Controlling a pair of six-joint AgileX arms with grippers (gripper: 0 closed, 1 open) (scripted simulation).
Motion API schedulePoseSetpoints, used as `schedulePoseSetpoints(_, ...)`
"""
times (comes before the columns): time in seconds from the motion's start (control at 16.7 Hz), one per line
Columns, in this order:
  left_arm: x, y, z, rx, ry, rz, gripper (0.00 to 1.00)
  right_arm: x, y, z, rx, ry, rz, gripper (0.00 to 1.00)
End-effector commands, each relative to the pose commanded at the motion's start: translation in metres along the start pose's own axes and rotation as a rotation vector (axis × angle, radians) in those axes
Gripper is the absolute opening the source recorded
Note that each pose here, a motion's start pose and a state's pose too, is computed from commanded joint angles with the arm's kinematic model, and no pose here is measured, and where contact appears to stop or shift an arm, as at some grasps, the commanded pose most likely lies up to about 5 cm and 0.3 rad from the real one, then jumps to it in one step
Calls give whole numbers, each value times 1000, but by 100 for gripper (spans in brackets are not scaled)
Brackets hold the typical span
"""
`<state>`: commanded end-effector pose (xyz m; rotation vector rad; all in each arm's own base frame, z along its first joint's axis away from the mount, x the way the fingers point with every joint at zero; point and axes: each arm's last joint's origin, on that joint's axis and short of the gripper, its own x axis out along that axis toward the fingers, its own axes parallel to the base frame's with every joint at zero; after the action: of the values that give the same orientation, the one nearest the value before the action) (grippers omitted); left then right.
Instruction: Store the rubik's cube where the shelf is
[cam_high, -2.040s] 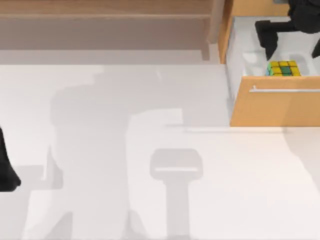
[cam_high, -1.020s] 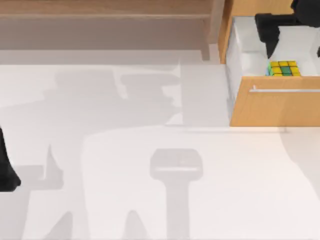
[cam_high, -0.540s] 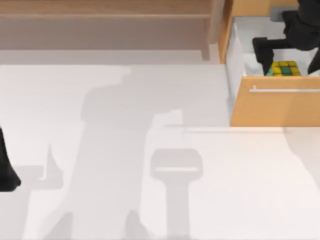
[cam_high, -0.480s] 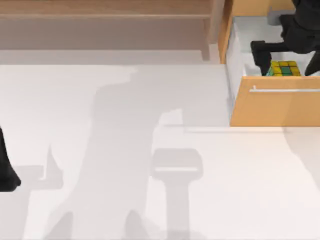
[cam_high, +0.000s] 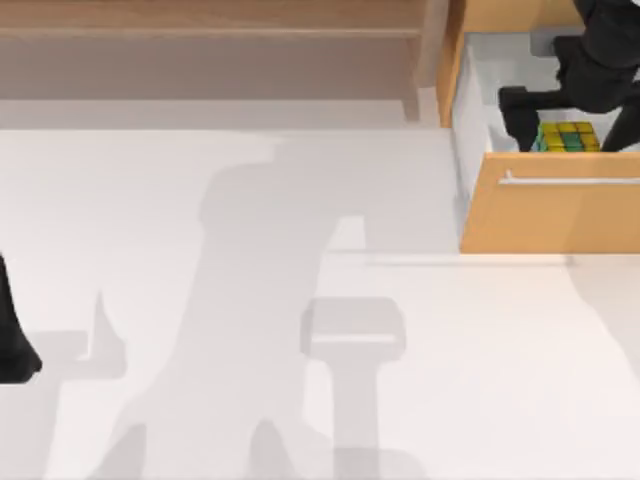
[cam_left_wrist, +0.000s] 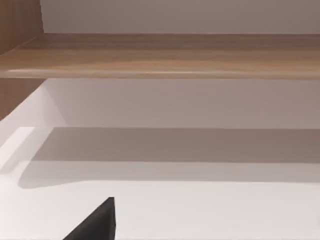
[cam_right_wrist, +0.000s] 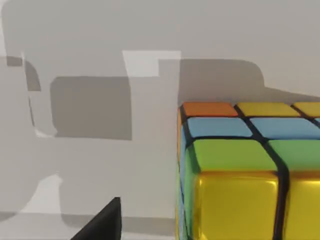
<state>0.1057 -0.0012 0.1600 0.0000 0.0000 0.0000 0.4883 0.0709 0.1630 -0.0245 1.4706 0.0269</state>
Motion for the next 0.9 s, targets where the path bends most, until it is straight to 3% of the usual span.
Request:
schedulePoseSetpoints(0.66,0,0,0,0,0,0,100,0,0,0,0,0,0,2)
schedulePoseSetpoints(0.9,0,0,0,0,0,0,100,0,0,0,0,0,0,0)
